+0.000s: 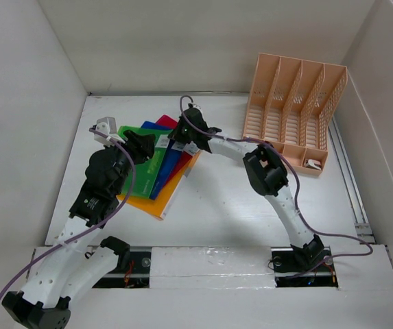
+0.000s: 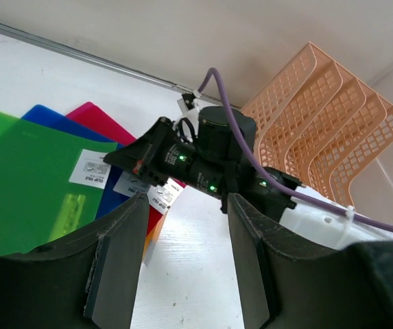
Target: Organize the desk
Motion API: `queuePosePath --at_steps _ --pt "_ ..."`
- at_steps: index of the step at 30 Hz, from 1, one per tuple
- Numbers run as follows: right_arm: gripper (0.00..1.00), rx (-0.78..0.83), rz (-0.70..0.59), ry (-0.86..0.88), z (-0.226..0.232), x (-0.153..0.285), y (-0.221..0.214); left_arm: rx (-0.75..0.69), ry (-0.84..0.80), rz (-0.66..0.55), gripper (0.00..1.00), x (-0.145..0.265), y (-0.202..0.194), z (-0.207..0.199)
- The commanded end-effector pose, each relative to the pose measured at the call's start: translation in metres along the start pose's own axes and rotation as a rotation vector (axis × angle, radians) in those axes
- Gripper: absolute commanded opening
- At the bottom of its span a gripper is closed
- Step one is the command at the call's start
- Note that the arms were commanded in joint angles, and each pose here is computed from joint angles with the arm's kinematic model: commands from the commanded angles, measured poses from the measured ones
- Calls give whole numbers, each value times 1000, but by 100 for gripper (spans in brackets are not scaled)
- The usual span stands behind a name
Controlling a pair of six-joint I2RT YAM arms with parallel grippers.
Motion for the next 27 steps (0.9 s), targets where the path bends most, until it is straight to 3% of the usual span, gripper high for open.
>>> queuePosePath --at_steps 1,6,13,20,27 --pt "0 13 -132 188 44 37 46 2 -55 -65 45 5 17 -13" --pt "0 -1 -259 306 77 92 83 0 -60 -48 45 3 15 -14" --pt "0 -48 -336 361 72 159 97 1 -65 -51 45 3 16 -15" --pt "0 -99 -334 222 17 206 51 -1 -67 -46 45 3 15 -15" --pt "0 -156 -225 116 -33 192 -6 2 -72 -42 45 2 15 -16"
Point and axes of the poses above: each gripper's point midway between its finger pads, its own x axis back along the fingers, its own z axis along the line the jaws close on, y = z × x, the point moved 8 cm from there along x, back along the fingers, and after that the axes turned 11 degrees about x, right-handed, at the moved point
